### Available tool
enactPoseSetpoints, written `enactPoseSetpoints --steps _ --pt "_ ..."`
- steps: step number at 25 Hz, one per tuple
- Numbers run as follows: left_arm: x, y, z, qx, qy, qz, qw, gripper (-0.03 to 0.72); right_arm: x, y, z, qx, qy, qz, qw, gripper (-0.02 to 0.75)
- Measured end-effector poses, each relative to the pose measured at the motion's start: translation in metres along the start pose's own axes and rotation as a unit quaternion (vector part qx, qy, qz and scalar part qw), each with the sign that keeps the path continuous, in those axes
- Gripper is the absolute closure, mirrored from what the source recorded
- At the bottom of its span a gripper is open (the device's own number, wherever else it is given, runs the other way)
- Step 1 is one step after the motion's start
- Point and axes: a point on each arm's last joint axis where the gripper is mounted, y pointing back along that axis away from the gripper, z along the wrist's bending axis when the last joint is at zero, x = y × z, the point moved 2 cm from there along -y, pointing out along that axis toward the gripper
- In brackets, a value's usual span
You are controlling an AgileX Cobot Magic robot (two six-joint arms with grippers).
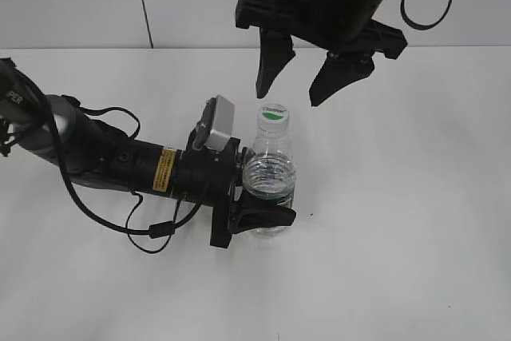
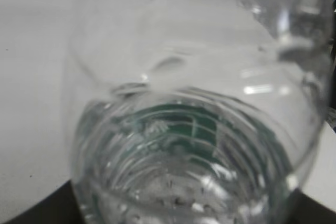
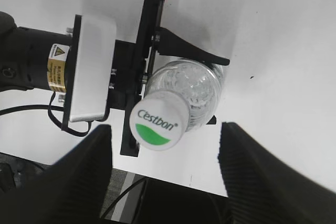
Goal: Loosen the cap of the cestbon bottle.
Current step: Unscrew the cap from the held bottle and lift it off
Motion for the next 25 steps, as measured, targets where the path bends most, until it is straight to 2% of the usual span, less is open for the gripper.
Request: enactPoseSetpoints --steps 18,25 --pt "0.0 0.0 0.0 0.0 0.003 0.0 1.0 0.282 -0.006 -0.028 -0.002 0.0 -0.031 0.019 0.999 0.256" --pt "0.0 0.0 0.0 0.0 0.003 0.0 1.0 0.282 -0.006 -0.028 -0.002 0.0 -0.03 0.02 0.999 0.32"
